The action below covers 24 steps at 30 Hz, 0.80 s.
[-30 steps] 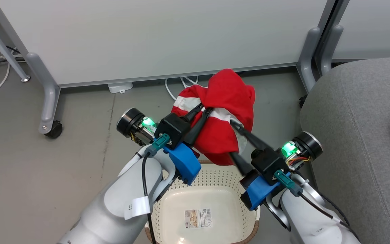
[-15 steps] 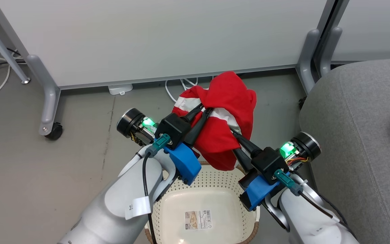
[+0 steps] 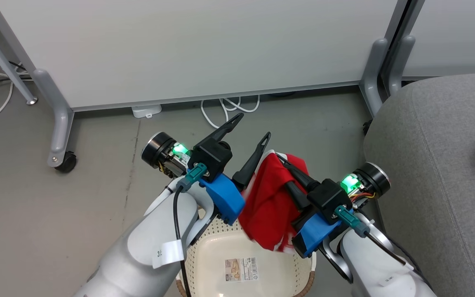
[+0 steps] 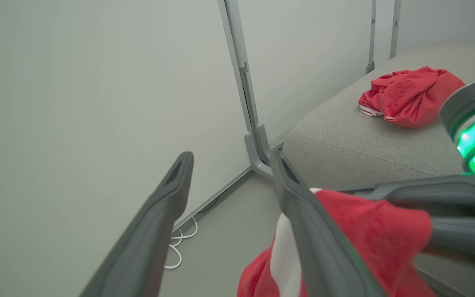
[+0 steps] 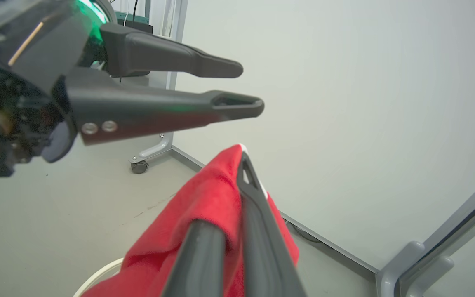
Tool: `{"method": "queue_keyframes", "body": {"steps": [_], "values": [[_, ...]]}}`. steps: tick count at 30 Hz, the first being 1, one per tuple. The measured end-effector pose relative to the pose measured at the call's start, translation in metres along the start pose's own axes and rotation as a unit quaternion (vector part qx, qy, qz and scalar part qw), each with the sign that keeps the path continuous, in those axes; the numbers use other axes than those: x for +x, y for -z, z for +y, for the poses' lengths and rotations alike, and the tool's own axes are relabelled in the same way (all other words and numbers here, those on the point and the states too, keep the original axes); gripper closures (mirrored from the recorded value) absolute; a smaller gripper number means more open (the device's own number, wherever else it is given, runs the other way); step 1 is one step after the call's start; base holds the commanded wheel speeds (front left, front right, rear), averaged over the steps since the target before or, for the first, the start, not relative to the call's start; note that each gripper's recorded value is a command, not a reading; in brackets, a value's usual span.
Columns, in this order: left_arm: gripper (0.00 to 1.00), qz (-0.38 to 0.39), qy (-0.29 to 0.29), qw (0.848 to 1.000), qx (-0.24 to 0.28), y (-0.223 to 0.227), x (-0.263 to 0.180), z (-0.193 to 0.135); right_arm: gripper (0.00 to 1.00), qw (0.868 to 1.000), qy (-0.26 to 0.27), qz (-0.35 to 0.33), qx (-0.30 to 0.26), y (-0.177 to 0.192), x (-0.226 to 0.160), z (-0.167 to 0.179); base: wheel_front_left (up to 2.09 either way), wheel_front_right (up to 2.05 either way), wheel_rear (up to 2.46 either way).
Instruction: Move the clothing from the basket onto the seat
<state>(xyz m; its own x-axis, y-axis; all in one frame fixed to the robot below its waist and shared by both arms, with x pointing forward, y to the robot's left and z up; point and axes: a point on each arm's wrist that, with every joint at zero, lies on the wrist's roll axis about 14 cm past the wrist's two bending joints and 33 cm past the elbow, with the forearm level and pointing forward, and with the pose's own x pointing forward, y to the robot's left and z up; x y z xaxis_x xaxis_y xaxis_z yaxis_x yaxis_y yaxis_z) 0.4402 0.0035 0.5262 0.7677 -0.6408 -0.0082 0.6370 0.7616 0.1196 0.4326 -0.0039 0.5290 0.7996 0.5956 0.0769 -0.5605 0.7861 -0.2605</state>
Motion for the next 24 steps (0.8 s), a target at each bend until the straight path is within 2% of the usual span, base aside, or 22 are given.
{"method": "queue_keyframes", "body": {"steps": [11, 24], "values": [[0.0, -0.001, 0.0, 1.0, 0.0, 0.001, 0.003, 0.001, 1.0, 1.0, 0.012, 0.003, 0.008, 0.003, -0.002, -0.007, 0.0, 0.0, 0.0], [0.0, 0.005, 0.02, 1.0, -0.009, 0.012, 0.017, -0.006, 1.0, 0.997, 0.07, 0.008, 0.02, 0.011, -0.01, -0.047, 0.0, 0.0, 0.0]]}}
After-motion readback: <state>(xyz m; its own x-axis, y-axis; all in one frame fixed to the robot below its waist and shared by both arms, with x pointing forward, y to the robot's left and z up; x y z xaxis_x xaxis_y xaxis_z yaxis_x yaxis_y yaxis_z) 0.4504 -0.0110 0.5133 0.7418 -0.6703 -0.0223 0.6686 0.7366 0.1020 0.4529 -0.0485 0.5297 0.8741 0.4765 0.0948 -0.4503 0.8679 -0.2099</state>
